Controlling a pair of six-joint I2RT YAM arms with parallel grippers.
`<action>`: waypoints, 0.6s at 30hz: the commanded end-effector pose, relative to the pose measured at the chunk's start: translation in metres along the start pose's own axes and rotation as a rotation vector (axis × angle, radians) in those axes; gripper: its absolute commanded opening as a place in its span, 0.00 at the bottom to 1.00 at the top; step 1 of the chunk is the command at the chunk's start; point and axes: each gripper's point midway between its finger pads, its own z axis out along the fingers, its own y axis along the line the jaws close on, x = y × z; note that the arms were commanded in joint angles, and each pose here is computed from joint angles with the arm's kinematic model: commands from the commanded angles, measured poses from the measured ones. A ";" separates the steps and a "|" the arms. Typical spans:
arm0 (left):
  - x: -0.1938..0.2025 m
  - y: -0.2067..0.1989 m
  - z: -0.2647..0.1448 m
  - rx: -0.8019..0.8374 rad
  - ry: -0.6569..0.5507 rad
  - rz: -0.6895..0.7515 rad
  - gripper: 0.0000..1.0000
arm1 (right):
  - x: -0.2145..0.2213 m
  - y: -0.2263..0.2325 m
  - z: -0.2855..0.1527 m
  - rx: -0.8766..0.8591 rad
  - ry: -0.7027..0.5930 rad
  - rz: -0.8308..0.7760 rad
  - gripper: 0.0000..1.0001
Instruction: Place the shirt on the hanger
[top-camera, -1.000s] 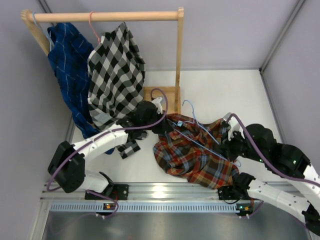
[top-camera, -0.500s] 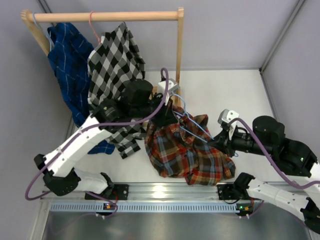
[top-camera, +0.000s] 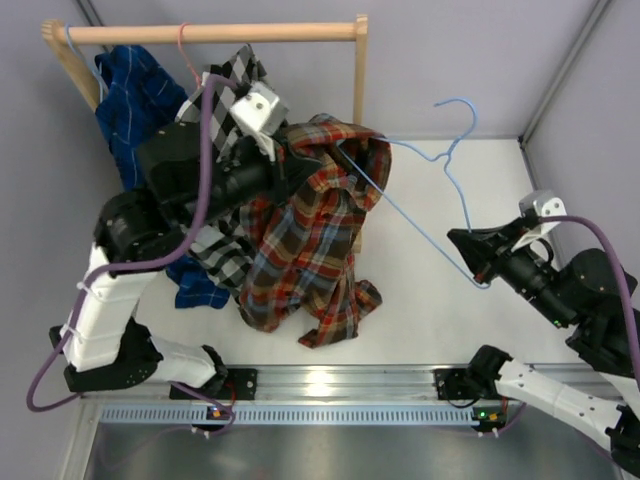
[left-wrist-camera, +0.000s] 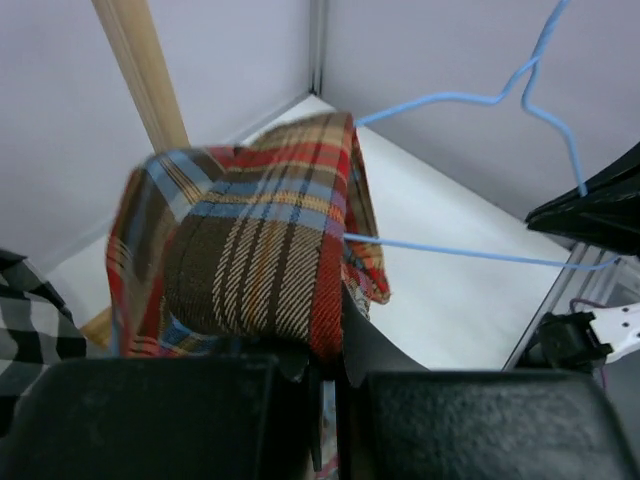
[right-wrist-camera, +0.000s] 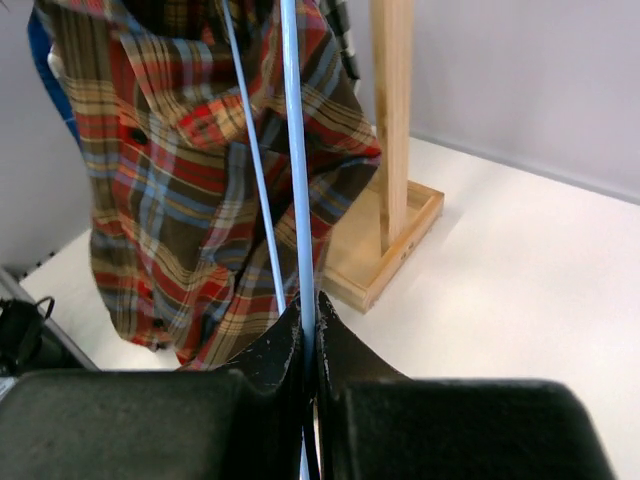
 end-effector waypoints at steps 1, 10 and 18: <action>0.077 -0.004 0.064 0.010 0.171 -0.014 0.00 | 0.015 -0.024 0.007 0.150 0.014 0.056 0.00; 0.201 0.005 0.114 0.023 0.384 -0.106 0.00 | 0.083 -0.018 -0.040 0.088 0.278 0.084 0.00; 0.214 0.054 0.120 -0.198 0.328 -0.157 0.00 | 0.114 0.046 -0.026 -0.309 0.389 0.022 0.00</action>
